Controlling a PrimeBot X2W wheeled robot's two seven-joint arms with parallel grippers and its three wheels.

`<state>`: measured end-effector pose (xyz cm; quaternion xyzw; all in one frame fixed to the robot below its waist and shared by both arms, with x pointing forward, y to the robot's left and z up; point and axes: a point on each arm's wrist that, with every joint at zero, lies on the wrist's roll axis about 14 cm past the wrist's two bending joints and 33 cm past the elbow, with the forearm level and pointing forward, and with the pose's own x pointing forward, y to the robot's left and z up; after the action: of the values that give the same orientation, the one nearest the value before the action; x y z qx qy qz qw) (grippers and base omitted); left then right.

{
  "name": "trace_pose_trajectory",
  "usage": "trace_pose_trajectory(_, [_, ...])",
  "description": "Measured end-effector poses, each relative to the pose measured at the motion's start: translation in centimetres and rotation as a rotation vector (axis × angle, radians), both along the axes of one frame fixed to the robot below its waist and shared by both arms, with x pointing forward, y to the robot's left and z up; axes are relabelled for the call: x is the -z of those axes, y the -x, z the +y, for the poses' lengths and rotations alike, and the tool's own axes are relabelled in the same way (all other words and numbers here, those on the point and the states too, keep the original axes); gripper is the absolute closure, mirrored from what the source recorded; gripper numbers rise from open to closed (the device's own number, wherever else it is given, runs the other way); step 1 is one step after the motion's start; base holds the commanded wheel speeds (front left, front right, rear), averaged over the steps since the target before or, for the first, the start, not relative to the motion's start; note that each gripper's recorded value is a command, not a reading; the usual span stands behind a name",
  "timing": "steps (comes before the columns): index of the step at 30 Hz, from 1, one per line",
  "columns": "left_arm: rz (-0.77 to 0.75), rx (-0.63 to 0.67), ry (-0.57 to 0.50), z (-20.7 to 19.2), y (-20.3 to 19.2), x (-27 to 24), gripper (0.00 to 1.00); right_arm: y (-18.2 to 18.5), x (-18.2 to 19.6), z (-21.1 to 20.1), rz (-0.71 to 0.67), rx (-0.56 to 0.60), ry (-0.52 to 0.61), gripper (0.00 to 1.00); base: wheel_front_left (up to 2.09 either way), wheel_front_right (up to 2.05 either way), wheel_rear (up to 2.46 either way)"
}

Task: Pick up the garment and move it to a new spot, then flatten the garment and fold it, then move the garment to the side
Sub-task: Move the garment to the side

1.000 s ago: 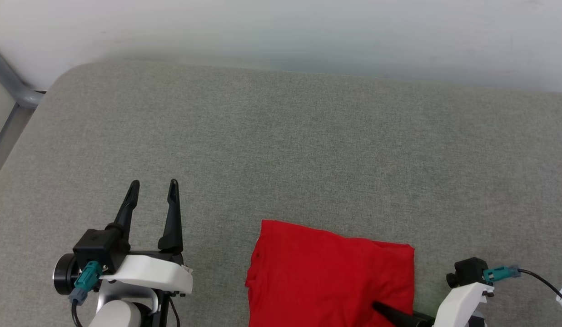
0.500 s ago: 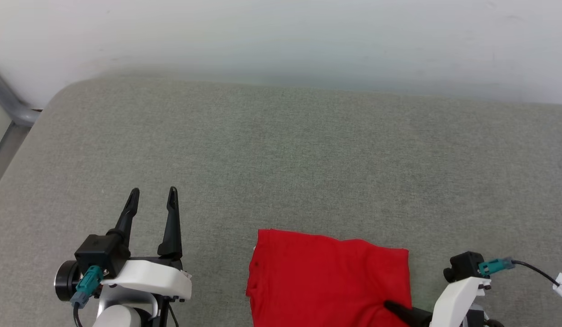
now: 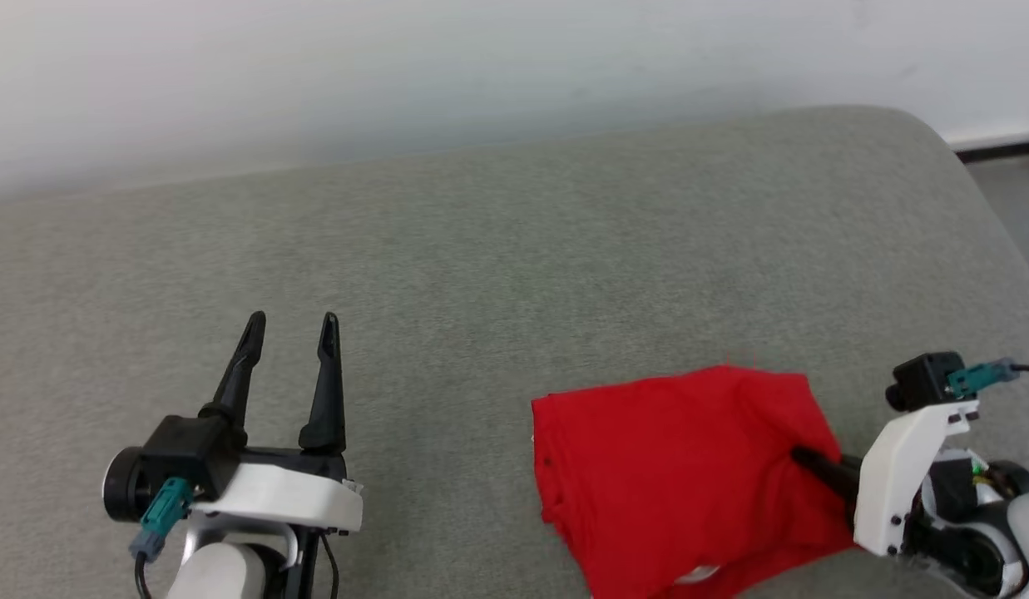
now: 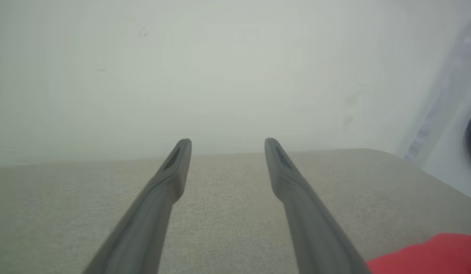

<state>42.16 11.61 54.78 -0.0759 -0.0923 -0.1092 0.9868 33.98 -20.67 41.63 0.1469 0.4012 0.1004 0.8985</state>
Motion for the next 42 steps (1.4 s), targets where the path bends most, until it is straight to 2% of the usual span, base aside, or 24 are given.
trace_pose_trajectory(8, [-0.03,0.192,-0.004,-6.6,-4.2,0.2,0.0,-2.4,-2.8,-7.5,-0.104,0.135,0.169,1.0,0.0,0.0,0.0])
trace_pose_trajectory(12, [-0.026,0.286,-0.004,-9.7,-6.2,1.1,0.0,-3.8,-3.7,-12.2,-0.131,0.19,0.3,1.0,0.0,0.0,0.0])
trace_pose_trajectory(13, [-0.017,0.34,-0.018,-11.4,-7.5,2.1,0.0,-5.1,-4.3,-14.8,-0.142,0.229,0.362,1.0,0.0,0.0,0.0])
trace_pose_trajectory(14, [-0.016,0.355,-0.016,-12.0,-7.9,2.4,0.0,-5.4,-4.4,-15.7,-0.14,0.24,0.388,1.0,0.0,0.0,0.0])
trace_pose_trajectory(23, [-0.011,0.451,0.003,-15.1,-10.7,5.1,0.0,-7.8,-4.7,-23.9,-0.133,0.391,0.561,1.0,0.0,0.0,0.0])
trace_pose_trajectory(30, [0.011,0.459,0.005,-15.0,-11.7,7.3,0.0,-9.2,-2.2,-26.2,-0.107,0.452,0.594,1.0,0.0,0.0,0.0])
trace_pose_trajectory(31, [0.016,0.453,0.003,-14.8,-11.8,7.5,0.0,-9.5,-1.7,-26.1,-0.107,0.454,0.591,0.96,0.0,0.0,0.0])
trace_pose_trajectory(32, [0.02,0.449,0.001,-14.6,-11.8,7.7,0.0,-9.6,-1.1,-26.1,-0.105,0.457,0.593,0.8,0.0,0.0,0.0])
trace_pose_trajectory(33, [0.023,0.446,-0.001,-14.5,-11.7,7.8,0.0,-9.7,-0.6,-26.1,-0.099,0.463,0.59,0.02,0.0,0.0,0.0])
trace_pose_trajectory(37, [0.02,0.424,-0.002,-13.8,-11.7,7.5,0.0,-9.6,0.2,-26.3,-0.113,0.491,0.592,0.0,0.0,0.0,0.0])
trace_pose_trajectory(42, [0.009,0.403,0.005,-13.2,-11.2,6.4,0.0,-9.4,-1.8,-27.8,-0.18,0.53,0.647,0.0,0.0,0.0,0.0])
